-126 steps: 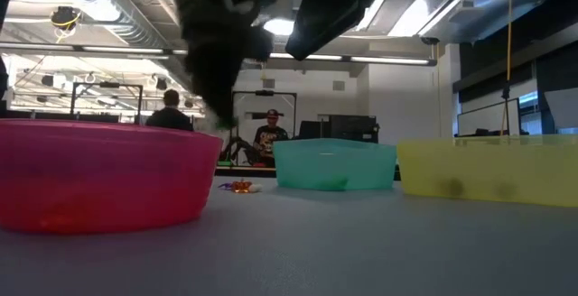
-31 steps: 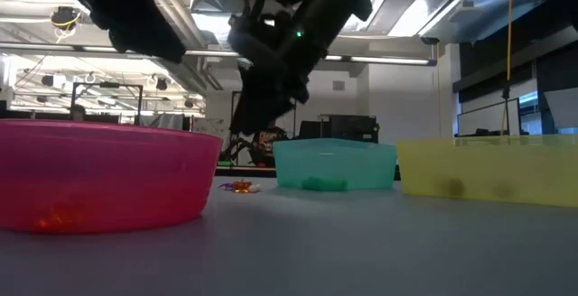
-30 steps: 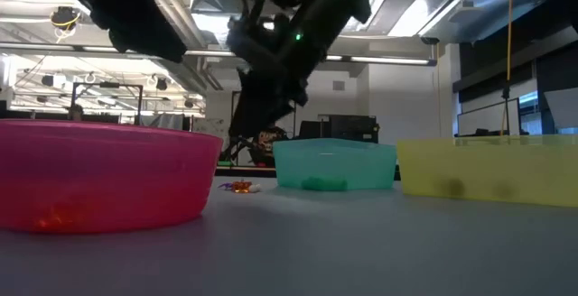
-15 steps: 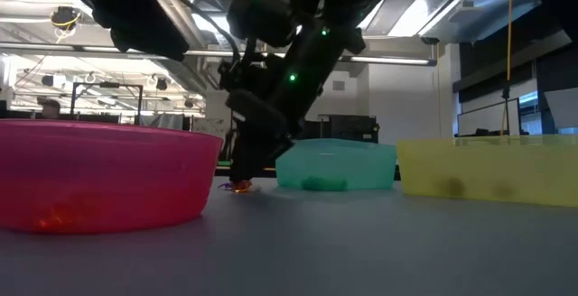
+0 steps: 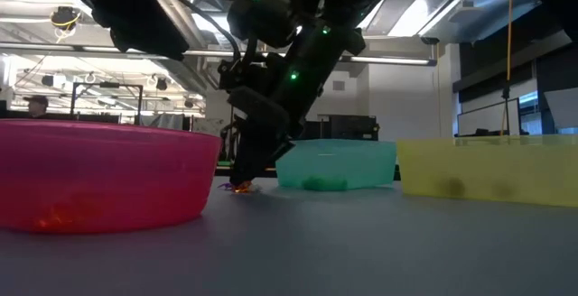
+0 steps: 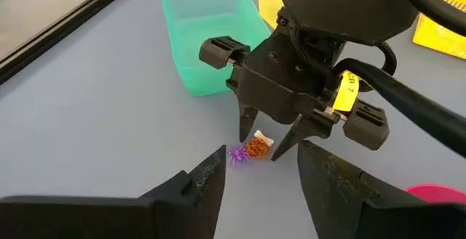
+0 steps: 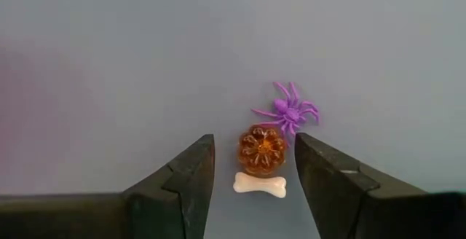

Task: Sort Halloween decoration
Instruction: Put the orange pumpkin toy into the pink bowl

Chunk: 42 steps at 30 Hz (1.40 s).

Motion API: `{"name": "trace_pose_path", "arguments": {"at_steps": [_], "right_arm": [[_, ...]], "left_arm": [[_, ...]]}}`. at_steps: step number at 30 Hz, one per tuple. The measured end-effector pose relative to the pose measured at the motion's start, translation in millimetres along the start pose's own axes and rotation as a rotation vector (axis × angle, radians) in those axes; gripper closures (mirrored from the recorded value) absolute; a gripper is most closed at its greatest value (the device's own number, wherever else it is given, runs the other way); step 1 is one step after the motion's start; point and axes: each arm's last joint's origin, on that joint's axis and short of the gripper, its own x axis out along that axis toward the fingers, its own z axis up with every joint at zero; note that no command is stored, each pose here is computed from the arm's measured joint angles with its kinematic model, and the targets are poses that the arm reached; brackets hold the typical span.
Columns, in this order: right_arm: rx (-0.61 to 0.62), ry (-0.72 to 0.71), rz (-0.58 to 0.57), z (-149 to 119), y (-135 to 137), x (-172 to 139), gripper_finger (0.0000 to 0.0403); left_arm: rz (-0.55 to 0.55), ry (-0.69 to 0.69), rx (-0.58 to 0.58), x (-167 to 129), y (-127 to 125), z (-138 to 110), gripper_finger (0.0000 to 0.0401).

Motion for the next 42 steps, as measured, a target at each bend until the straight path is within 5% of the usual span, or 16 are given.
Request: {"name": "trace_pose_path", "arguments": {"at_steps": [21, 32, 42], "right_arm": [[-0.022, -0.001, -0.011, 0.9, -0.5, -0.8, 0.0214], [-0.017, -0.041, -0.005, 23.4, 2.5, -16.1, 0.0214], [0.080, 0.013, -0.026, 16.0, 4.1, -15.2, 0.0214]], "left_arm": [[0.000, 0.000, 0.001, 0.0, 0.0, 0.1, 0.0247], [0.000, -0.001, -0.001, -0.2, -0.1, 0.5, 0.0247], [0.000, -0.001, 0.000, -0.2, -0.1, 0.5, 0.0247]]}}
